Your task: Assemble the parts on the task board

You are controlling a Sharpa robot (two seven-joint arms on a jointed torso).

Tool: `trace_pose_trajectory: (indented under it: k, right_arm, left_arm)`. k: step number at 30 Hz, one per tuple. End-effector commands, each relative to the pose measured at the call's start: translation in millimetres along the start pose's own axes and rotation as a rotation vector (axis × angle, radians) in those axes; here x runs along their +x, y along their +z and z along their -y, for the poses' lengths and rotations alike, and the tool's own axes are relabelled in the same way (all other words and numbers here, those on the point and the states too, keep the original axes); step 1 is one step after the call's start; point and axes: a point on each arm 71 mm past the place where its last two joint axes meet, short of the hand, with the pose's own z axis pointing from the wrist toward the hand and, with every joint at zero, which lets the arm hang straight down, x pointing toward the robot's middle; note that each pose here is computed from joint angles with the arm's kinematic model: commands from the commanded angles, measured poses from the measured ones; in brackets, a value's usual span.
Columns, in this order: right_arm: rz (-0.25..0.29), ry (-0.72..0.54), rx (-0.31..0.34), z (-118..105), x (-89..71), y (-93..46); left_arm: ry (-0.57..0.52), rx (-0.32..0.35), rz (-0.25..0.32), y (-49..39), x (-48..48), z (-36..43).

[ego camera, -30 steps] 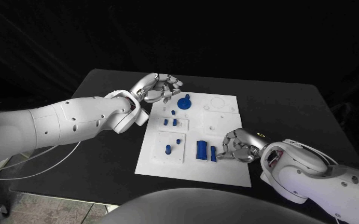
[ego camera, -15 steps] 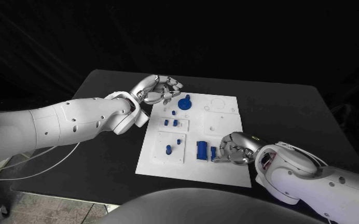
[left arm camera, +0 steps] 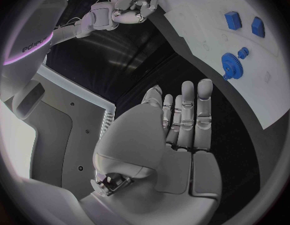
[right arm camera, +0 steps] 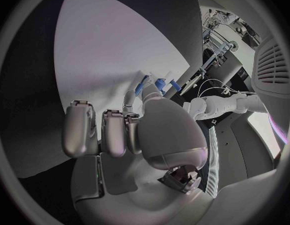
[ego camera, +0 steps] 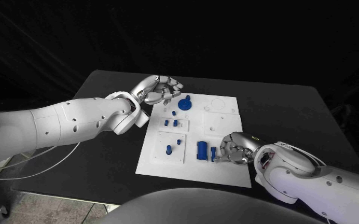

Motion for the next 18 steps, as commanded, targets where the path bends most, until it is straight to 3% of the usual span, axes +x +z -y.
trace_pose_trajectory:
  k: [1, 9, 14, 16, 18]
  right_arm:
    - [0.003, -0.004, 0.0, 0.4, -0.1, -0.9]
    - [0.061, 0.101, -0.052, -1.2, -16.1, -11.3]
    - [0.133, 0.249, -0.069, 4.0, -57.1, -18.8]
    - [0.193, 0.327, -0.078, 9.8, -77.6, -22.2]
    - [0.298, 0.427, -0.101, 18.6, -99.2, -28.1]
  left_arm:
    - [-0.014, 0.003, -0.011, 0.0, 1.2, 0.6]
    - [-0.014, 0.006, -0.01, -1.1, 0.5, 0.6]
    - [-0.011, 0.006, 0.001, -5.3, -3.0, 0.7]
    - [-0.011, 0.008, 0.005, -6.3, -3.9, 0.8]
    - [-0.015, 0.012, 0.006, -5.2, -2.8, 1.3]
